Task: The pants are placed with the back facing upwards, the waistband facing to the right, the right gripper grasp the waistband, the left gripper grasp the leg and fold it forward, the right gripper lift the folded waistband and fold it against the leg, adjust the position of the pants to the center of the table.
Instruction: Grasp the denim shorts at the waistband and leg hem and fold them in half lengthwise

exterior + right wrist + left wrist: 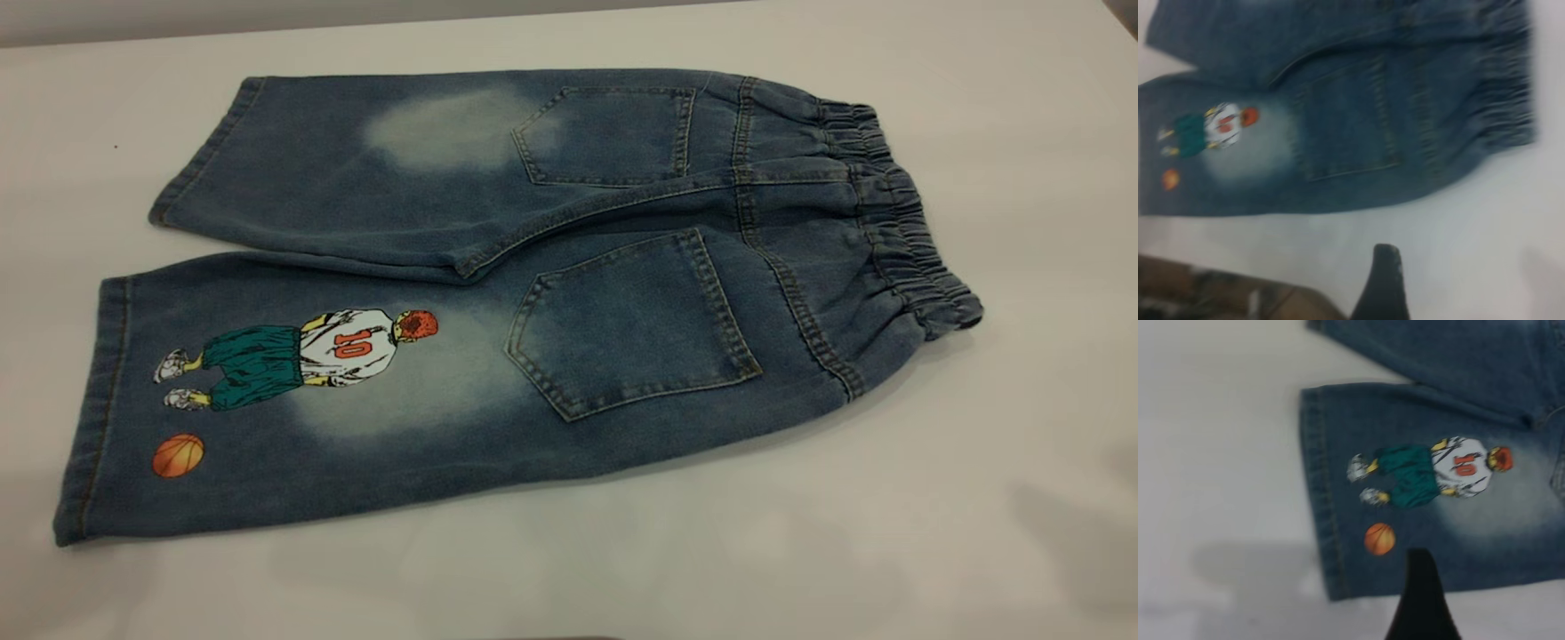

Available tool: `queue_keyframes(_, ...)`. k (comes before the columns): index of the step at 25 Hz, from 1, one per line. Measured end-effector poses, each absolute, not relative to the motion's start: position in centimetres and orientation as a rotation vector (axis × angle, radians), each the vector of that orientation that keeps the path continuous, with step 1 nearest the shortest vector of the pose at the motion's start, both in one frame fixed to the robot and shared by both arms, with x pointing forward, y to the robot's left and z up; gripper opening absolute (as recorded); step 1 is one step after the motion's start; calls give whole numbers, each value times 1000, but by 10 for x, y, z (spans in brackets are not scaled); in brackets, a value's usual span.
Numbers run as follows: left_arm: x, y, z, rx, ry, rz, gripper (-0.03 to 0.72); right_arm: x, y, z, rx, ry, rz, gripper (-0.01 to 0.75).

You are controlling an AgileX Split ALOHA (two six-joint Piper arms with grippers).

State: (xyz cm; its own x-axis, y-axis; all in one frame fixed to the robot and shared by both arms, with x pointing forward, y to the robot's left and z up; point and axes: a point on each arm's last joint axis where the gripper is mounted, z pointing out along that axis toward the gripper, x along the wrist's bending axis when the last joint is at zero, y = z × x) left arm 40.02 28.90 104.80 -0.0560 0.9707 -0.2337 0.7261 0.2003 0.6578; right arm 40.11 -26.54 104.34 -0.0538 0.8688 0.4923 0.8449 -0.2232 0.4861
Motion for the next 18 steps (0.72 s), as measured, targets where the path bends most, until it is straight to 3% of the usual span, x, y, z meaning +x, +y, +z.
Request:
queue_keyframes(8,435,285,1029,1602,1798,458,464,460,-258,989,2282,2038,1244,553)
queue_keyframes(18,443,286,1027,1587,1771,494,464,498,-265,903,2532,1968,1041,553)
